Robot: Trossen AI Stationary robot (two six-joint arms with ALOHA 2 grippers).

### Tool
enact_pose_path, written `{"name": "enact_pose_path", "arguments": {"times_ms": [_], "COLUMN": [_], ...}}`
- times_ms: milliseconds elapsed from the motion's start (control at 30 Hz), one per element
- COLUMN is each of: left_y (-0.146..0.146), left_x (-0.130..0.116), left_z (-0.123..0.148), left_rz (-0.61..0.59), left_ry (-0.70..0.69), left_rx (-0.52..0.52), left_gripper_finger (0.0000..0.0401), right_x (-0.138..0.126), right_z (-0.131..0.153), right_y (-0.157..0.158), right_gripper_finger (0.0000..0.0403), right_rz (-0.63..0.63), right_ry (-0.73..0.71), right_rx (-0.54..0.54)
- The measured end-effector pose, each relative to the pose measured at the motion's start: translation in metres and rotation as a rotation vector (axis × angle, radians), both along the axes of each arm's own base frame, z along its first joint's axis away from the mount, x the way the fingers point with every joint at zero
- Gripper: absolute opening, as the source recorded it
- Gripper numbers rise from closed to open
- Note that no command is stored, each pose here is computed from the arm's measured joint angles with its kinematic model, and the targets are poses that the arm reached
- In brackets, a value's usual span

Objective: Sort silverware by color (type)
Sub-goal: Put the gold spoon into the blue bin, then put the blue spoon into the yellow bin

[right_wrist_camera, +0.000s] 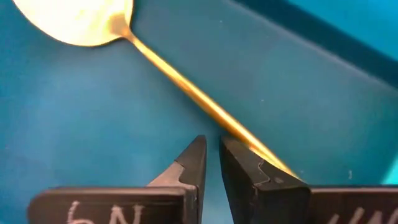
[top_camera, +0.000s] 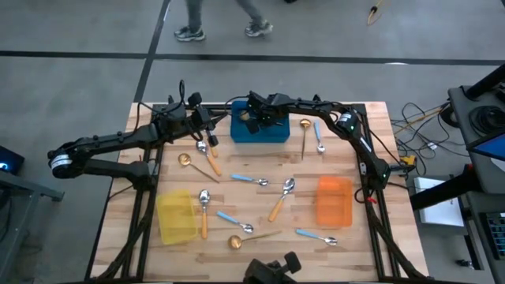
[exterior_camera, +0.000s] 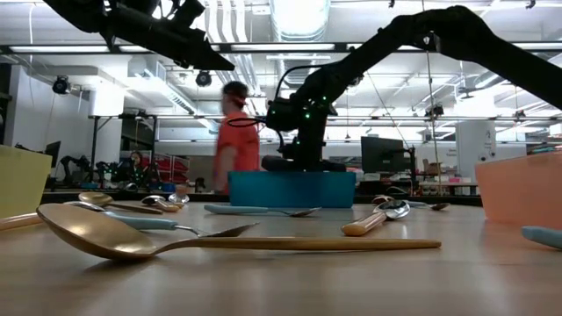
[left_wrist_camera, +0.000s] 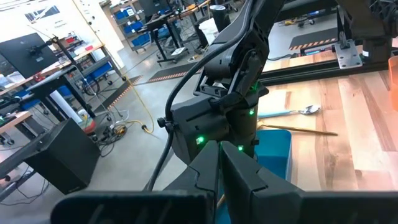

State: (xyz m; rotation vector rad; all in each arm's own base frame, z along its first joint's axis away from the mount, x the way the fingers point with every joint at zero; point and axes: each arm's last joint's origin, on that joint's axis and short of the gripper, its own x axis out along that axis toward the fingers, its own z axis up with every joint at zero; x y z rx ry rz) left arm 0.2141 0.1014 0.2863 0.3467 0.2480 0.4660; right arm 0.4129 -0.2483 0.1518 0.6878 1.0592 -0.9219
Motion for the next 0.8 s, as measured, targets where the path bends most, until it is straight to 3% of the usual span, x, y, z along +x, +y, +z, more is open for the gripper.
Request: {"name": "enact_pose_path", "arguments": {"times_ms": [267, 800], "left_y": [0.000, 0.000], "left_x": [0.000, 0.000], "left_z": [0.000, 0.000], "left_rz": [0.000, 0.000], "left_ry": [0.000, 0.001], "left_rx": [0.000, 0.000], "left_gripper_finger": [0.0000, 0.0000], "right_x": [0.001, 0.003], "right_z": [0.003, 0.004], "right_y": [-0.006, -0.011], "right_gripper_finger": [0.0038, 0.0038], "right_rz": [-0.010, 0.018], "right_ry": [-0.003, -0.027], "right_rx": [-0.068, -0.104]}}
